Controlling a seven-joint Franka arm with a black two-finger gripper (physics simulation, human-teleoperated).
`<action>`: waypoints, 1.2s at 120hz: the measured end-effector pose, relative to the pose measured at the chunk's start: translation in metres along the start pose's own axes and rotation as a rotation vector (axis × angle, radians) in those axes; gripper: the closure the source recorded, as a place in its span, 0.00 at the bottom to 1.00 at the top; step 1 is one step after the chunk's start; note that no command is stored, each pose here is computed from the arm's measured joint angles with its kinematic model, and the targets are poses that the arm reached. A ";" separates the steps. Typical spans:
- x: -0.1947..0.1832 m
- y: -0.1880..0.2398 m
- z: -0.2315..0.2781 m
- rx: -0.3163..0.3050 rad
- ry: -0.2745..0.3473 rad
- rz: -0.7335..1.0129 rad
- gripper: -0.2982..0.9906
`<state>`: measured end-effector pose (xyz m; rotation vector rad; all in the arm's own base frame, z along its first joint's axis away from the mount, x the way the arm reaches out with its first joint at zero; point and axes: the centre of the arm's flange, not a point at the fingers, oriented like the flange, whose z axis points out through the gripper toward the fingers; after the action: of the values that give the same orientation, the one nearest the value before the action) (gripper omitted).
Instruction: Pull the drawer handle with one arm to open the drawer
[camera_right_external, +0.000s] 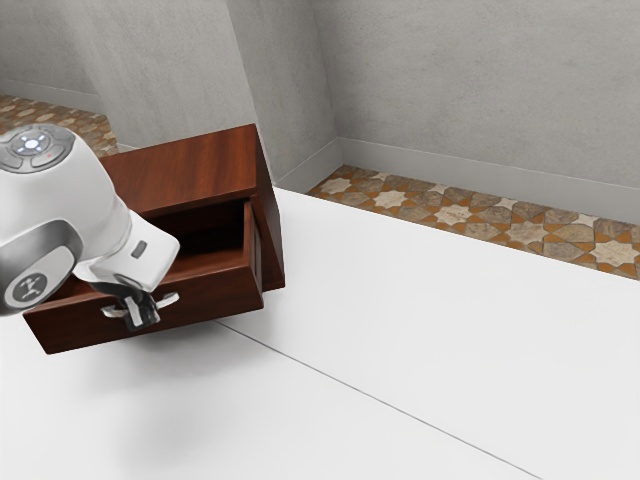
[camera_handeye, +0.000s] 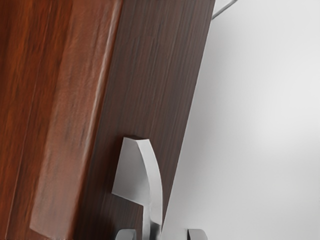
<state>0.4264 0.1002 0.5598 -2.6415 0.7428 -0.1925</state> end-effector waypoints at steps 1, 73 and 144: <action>0.000 0.000 0.000 0.000 0.000 -0.001 0.72; -0.008 0.001 -0.051 0.028 0.014 -0.048 0.55; 0.137 -0.029 -0.127 -0.261 0.056 0.064 0.26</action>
<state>0.5270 0.0086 0.6916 -2.8618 0.9253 -0.1615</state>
